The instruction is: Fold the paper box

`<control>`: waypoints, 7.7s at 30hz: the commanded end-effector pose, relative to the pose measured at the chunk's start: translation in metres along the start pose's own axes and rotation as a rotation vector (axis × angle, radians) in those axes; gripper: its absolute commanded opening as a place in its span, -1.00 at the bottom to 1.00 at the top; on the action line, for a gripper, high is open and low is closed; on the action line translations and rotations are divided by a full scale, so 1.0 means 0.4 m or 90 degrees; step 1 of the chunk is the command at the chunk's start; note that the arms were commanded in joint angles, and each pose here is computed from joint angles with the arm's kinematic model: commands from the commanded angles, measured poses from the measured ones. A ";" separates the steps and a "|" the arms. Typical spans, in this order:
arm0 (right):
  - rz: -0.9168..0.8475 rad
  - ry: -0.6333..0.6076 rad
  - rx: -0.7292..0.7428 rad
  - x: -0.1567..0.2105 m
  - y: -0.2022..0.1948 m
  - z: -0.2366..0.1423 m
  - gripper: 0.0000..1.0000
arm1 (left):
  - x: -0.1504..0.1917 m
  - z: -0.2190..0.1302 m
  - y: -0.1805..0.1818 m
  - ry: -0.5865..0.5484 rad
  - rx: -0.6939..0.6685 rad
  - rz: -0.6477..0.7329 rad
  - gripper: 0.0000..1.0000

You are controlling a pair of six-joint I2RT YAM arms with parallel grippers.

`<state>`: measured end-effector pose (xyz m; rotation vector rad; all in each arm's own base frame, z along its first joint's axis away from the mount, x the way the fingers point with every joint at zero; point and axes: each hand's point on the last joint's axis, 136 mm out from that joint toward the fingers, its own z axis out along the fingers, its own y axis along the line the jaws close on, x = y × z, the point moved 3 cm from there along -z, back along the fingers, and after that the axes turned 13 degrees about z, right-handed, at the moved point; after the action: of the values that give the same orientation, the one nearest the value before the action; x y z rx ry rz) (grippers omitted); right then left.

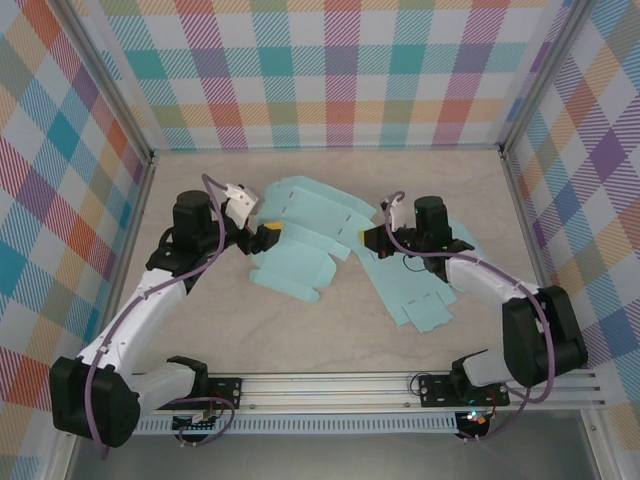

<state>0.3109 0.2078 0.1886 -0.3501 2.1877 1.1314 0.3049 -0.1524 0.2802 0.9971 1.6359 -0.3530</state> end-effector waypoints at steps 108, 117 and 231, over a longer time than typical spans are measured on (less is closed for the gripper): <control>-0.089 0.184 0.228 -0.060 -0.078 0.134 -0.35 | 0.120 0.230 0.085 0.419 -0.107 0.227 -1.00; 0.028 0.155 0.278 -0.075 -0.073 0.081 -0.05 | 0.197 0.229 0.045 0.474 -0.156 0.229 -1.00; 0.358 0.030 0.280 0.164 -0.155 0.105 -0.18 | 0.205 0.254 -0.126 0.322 -0.440 0.436 -1.00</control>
<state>0.2875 0.1998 0.0737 0.5198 2.6636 0.8663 0.3391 -0.2128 0.1404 1.1412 1.5526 1.0292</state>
